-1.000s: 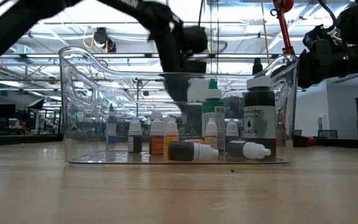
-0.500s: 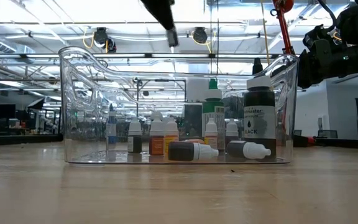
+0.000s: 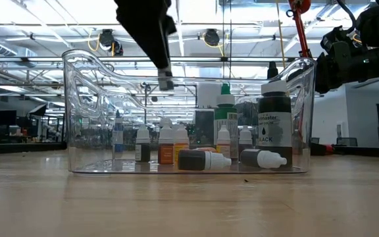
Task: Pick & Place food coloring
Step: Put the small green food coloring bottle into the transparent bin
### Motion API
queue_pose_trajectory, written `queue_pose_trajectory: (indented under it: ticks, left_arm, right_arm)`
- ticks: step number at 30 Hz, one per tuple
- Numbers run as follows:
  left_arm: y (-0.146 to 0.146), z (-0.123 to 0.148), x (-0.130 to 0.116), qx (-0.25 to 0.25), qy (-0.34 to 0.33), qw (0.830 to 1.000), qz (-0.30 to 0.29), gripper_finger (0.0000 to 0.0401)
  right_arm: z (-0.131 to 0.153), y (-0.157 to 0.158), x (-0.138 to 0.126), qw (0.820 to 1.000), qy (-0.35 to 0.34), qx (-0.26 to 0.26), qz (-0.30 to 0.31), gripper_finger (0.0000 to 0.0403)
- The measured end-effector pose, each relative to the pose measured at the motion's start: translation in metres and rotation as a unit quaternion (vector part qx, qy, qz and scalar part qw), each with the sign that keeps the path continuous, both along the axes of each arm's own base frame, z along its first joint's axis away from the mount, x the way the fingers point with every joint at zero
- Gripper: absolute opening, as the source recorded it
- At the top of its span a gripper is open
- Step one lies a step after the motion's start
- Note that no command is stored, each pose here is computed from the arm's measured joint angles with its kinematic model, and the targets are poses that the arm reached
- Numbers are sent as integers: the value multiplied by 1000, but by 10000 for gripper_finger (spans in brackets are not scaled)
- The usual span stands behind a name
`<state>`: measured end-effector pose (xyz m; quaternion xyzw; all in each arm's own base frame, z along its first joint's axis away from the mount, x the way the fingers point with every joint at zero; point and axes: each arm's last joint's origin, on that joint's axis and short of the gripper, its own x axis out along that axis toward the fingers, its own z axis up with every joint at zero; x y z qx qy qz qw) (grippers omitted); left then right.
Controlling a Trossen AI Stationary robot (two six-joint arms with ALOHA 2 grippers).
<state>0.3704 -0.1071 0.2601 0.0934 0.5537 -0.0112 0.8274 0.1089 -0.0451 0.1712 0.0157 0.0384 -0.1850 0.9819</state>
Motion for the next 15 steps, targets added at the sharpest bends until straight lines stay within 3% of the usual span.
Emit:
queue_pose_trajectory:
  ticks: [15]
  left_arm:
    - [44,-55,-3,-58,4,997,46,51]
  right_arm:
    - [0,0,0,1000,0,0,0,171]
